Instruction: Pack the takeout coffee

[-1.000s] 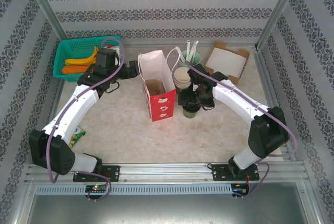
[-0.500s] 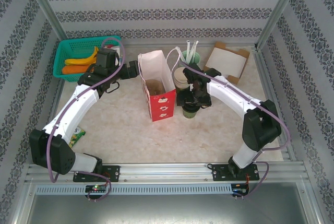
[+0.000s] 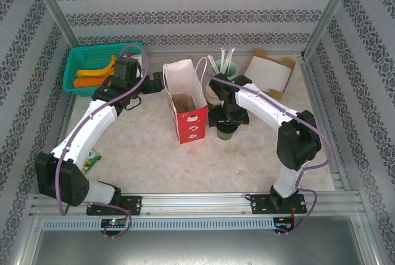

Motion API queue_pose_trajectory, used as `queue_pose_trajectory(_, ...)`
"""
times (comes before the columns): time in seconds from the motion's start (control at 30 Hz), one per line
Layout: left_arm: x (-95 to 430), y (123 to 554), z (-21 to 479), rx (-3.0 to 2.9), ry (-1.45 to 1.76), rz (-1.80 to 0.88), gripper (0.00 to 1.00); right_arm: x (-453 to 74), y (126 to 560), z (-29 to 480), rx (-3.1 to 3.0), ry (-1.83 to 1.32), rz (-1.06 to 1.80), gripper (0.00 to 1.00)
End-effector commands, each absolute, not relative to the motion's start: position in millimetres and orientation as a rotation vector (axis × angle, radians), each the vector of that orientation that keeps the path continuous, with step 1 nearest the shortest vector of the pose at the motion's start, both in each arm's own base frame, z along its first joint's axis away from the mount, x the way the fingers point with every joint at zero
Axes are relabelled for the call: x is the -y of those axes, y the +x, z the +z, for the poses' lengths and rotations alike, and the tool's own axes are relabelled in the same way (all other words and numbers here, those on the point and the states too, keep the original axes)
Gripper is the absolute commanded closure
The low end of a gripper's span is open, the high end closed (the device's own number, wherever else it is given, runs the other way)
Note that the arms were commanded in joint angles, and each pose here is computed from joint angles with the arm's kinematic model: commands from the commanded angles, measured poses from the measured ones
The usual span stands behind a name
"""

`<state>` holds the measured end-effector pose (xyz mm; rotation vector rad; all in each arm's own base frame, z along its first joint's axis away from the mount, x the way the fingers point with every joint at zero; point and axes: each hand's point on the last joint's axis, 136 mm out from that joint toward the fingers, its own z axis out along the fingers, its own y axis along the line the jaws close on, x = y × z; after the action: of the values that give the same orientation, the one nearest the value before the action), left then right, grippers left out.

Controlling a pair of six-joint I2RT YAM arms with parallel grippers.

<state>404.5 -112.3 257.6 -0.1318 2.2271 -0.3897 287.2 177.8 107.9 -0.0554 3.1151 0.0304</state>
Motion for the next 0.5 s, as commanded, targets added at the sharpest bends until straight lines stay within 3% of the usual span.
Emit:
queue_pose_trajectory(0.0, 105.1, 405.1, 257.7, -2.230, -0.123, -0.347, 0.00, -176.7, 284.8, 106.8, -3.138, -0.095, -0.014, 0.02)
queue_pose_trajectory(0.47, 104.9, 404.7, 256.2, -2.233, -0.119, -0.342, 0.01, -171.9, 288.1, 100.8, -3.156, -0.049, -0.016, 0.05)
